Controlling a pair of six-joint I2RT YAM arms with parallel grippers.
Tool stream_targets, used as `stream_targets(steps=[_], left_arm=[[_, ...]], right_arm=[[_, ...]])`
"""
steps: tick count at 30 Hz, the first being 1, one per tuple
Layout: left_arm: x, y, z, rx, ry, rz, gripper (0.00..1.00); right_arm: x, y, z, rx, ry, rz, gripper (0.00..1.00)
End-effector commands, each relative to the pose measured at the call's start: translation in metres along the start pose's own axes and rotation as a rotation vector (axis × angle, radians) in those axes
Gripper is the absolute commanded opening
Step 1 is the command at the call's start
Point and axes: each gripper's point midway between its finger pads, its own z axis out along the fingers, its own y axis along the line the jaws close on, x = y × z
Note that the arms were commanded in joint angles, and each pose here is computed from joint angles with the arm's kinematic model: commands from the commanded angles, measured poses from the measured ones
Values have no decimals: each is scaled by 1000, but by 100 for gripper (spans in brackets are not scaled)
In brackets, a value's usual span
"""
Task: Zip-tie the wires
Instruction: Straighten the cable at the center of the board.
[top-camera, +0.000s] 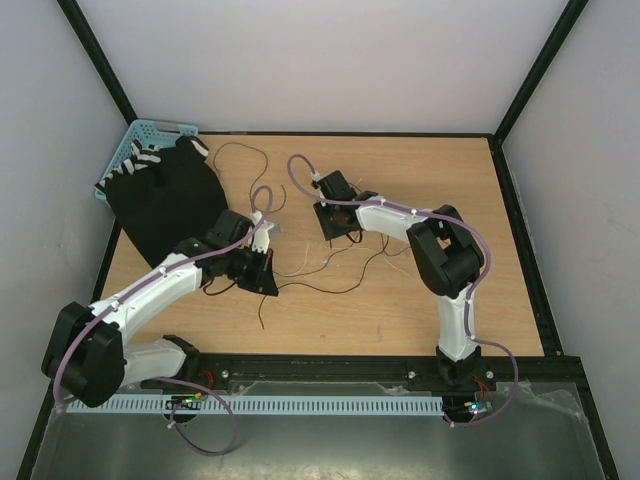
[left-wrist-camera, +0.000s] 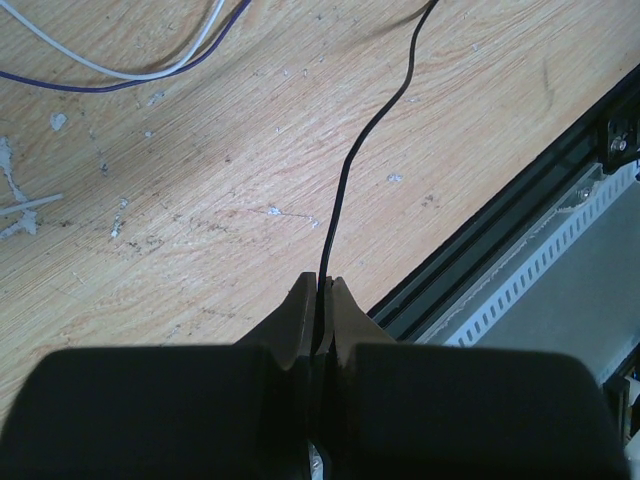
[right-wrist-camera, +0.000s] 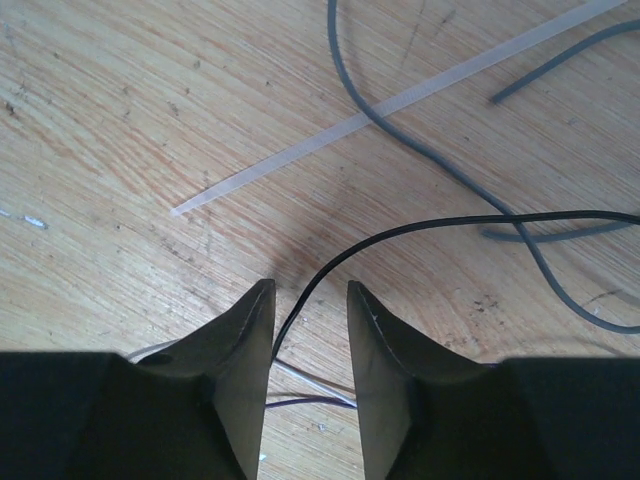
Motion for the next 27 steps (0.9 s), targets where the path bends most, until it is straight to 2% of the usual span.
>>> stream_targets(steps=[1, 5, 10, 11, 15, 19, 24, 27], left_arm=[[5, 1, 0, -7, 10, -15, 0], [5, 3, 0, -18, 6, -23, 0], [0, 4, -2, -35, -11, -36, 0], [-1, 4, -3, -38, -16, -39, 0], [-9, 4, -10, -41, -60, -54, 0], [-18, 6, -19, -38, -102, -81, 0], [-23, 18, -22, -51, -115, -142, 0], [-23, 41, -23, -126, -136, -266, 0]], right_arm=[[-2, 1, 7, 11, -4, -5, 41], [2, -2, 7, 22, 4, -15, 32], [-9, -11, -12, 64, -46, -28, 7], [-16, -15, -22, 82, -75, -28, 5], [-53, -43, -79, 158, -226, -10, 0], [-73, -101, -145, 222, -359, 76, 0], [-50, -195, -207, 421, -397, 184, 0], [-19, -248, -226, 529, -377, 286, 0]])
